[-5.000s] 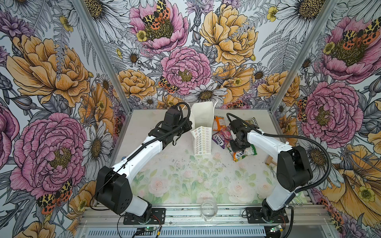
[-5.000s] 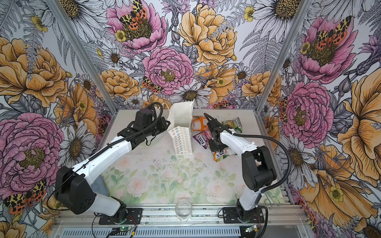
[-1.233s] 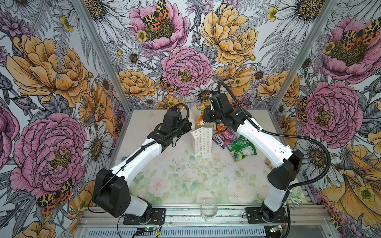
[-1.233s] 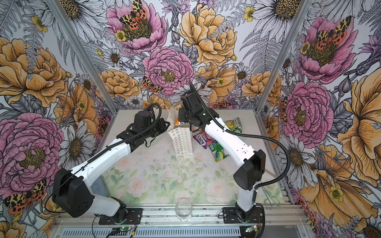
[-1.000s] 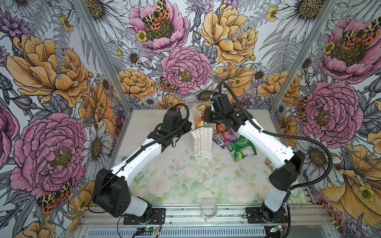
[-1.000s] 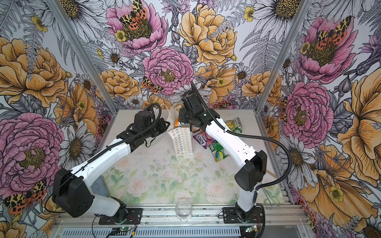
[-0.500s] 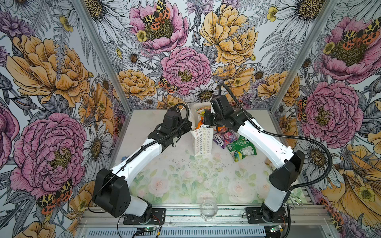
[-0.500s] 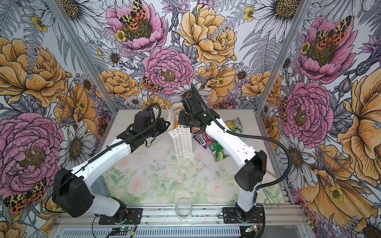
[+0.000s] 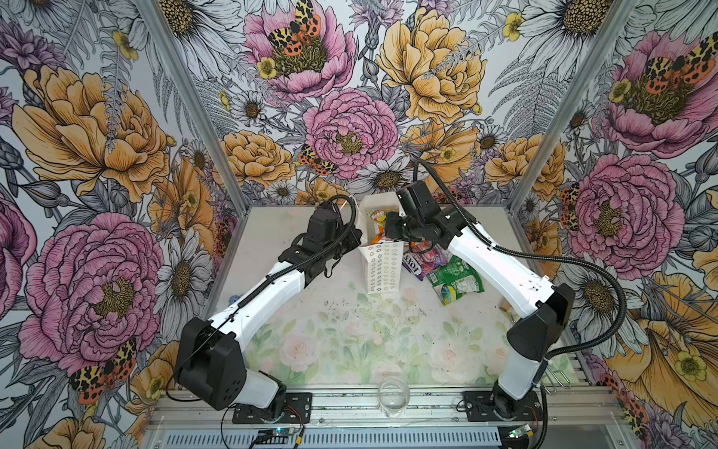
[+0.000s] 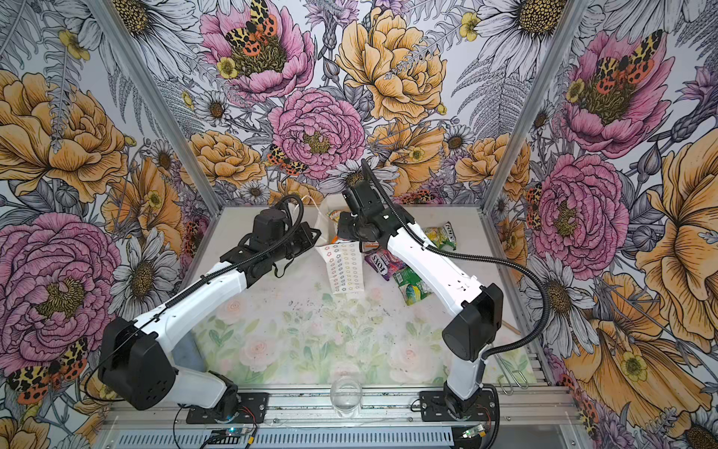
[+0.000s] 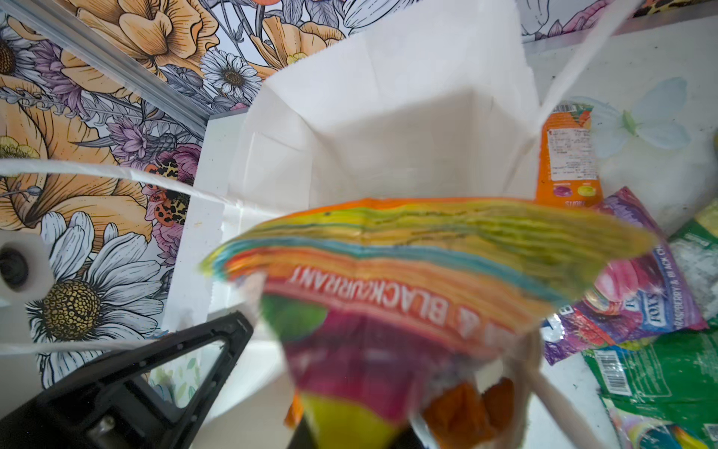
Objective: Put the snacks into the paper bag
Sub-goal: 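Open the right gripper and lift it out of the bag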
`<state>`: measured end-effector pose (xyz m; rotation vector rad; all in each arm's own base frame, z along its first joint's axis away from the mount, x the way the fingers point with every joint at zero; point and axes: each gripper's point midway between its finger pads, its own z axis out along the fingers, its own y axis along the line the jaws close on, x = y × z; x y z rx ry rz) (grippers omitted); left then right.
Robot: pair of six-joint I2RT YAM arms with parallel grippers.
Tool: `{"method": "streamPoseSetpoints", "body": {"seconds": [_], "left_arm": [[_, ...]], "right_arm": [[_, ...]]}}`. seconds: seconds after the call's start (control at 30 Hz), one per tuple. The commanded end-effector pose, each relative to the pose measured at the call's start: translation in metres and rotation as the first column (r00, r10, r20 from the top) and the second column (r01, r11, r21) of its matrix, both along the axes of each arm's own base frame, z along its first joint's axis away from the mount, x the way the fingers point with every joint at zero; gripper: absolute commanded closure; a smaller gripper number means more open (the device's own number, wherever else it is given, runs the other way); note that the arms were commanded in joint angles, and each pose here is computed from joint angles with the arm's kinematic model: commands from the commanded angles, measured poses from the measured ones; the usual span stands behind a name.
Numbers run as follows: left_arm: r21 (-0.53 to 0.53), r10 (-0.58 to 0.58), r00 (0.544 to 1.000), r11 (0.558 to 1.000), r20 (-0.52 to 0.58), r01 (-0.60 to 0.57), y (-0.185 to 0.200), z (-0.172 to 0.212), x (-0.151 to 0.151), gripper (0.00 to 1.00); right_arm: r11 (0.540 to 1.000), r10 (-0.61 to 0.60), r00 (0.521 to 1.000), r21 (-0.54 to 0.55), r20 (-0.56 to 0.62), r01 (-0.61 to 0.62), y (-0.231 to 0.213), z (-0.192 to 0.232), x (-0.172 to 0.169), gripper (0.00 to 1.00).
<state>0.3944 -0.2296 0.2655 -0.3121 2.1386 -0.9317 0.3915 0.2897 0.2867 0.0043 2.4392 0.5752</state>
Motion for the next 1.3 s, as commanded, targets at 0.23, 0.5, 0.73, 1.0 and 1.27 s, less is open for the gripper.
{"method": "streamPoseSetpoints", "body": {"seconds": [0.23,0.5,0.73,1.0,1.27], "left_arm": [[-0.017,-0.004,1.0,1.0,0.023,0.005,-0.003,0.008,0.0,0.98],[-0.016,-0.004,1.0,1.0,0.019,0.005,-0.002,0.006,0.001,0.98],[-0.02,-0.005,1.0,1.0,0.025,0.005,-0.002,0.009,0.001,0.97],[-0.017,-0.01,0.999,1.0,0.032,0.01,-0.003,0.014,0.003,0.97],[-0.017,-0.024,0.999,1.0,0.036,0.024,-0.005,0.016,0.003,0.97]], "right_arm": [[0.998,0.013,0.998,0.065,0.057,-0.017,0.002,0.036,-0.006,0.67],[0.996,0.052,0.995,0.068,0.084,-0.058,0.004,0.046,-0.01,0.6],[0.973,0.204,0.968,0.076,0.143,-0.216,0.016,0.068,-0.026,0.52],[0.925,0.357,0.898,0.04,0.257,-0.379,0.008,0.107,-0.062,0.35],[0.918,0.396,0.88,-0.116,0.263,-0.379,-0.043,0.12,-0.104,0.26]]}}
